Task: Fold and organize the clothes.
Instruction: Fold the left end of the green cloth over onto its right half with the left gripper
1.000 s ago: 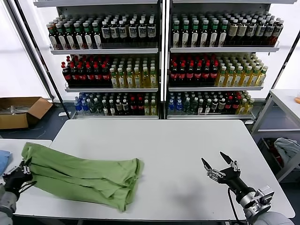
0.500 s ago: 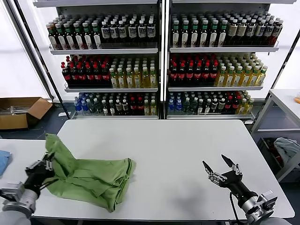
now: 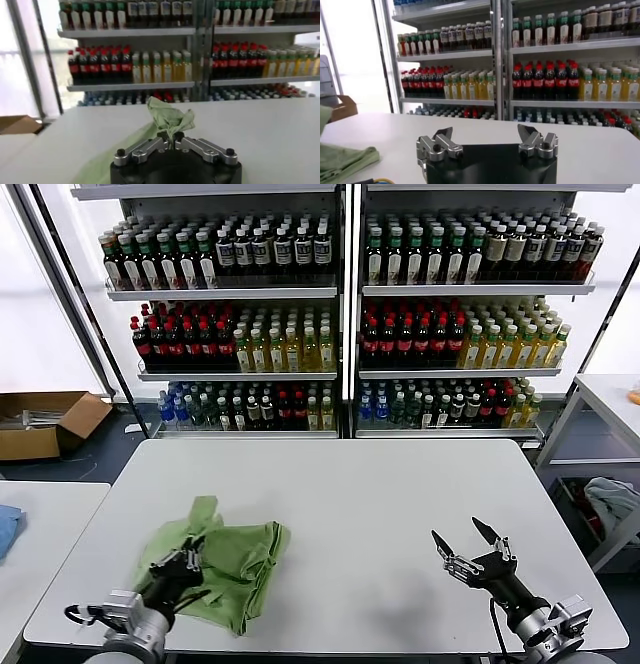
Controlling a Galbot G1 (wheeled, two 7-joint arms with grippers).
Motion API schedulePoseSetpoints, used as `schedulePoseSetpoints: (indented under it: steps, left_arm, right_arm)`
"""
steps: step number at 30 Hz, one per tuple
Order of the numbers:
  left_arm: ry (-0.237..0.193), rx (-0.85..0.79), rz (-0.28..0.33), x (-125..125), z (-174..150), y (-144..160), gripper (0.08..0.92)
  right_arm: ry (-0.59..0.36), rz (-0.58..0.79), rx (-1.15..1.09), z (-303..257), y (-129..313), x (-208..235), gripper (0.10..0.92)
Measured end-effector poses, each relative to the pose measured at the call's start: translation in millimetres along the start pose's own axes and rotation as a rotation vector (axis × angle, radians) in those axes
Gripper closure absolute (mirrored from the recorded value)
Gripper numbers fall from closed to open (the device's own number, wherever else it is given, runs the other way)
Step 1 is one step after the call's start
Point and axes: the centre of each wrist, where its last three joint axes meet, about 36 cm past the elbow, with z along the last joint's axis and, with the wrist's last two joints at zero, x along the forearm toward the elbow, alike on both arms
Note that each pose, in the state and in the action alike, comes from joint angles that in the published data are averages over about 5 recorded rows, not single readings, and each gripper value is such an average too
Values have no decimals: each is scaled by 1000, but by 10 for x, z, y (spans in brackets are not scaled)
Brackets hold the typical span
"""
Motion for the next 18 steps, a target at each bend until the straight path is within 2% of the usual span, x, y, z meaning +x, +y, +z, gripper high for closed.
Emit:
schedulePoseSetpoints:
  steps: [9, 14, 18]
  left_arm:
    - [80, 8, 98, -64, 250, -433, 875]
    - [106, 3, 135, -43, 297, -578, 758]
    - [108, 14, 154, -3, 264, -669, 646]
  right_arm:
    - [4, 3, 1, 11, -15, -50, 200]
    - [4, 4, -3, 33, -13, -78, 200]
    - [4, 2, -5, 46, 3, -104, 200]
